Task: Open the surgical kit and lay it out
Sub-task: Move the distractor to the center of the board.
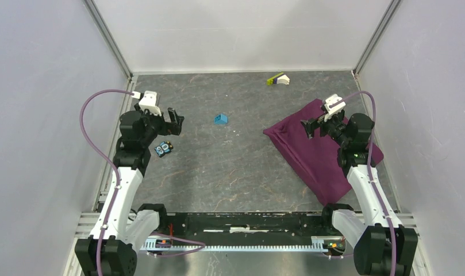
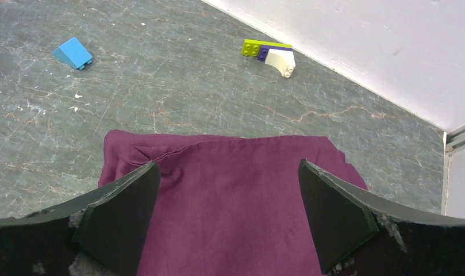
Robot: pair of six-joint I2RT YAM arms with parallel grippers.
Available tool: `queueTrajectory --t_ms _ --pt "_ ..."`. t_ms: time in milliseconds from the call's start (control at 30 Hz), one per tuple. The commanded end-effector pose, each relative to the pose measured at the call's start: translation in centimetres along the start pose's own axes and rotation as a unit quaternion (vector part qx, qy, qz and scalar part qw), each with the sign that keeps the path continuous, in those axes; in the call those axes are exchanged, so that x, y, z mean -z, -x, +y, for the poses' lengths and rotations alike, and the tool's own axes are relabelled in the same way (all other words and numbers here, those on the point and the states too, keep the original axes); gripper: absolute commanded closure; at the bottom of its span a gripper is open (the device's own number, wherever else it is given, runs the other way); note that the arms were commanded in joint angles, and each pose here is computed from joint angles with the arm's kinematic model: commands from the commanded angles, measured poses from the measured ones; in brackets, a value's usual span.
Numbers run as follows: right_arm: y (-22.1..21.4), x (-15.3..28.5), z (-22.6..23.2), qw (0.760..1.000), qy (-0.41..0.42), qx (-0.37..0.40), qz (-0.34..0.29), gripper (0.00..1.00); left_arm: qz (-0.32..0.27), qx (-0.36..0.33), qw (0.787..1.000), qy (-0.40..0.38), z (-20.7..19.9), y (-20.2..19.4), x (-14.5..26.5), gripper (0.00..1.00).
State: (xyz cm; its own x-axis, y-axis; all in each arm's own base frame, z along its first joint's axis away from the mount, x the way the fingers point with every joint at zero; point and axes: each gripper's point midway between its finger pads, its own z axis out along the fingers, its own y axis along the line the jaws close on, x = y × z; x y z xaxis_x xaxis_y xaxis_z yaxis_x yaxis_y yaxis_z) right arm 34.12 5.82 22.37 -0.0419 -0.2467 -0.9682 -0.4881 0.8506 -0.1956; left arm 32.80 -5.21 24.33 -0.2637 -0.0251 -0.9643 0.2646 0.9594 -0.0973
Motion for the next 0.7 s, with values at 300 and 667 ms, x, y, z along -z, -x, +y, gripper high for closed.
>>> queueTrajectory --t_ms 300,667 --pt "1.7 0.5 -0.4 1.0 -0.004 0.025 -0.018 0.03 -0.015 -0.031 0.999 0.001 0.0 2.8 1.1 0.0" --pt "1.0 0.2 0.9 0.998 0.046 0.05 -0.003 0.03 0.169 -0.168 0.97 -0.045 1.3 -3.9 1.4 0.0"
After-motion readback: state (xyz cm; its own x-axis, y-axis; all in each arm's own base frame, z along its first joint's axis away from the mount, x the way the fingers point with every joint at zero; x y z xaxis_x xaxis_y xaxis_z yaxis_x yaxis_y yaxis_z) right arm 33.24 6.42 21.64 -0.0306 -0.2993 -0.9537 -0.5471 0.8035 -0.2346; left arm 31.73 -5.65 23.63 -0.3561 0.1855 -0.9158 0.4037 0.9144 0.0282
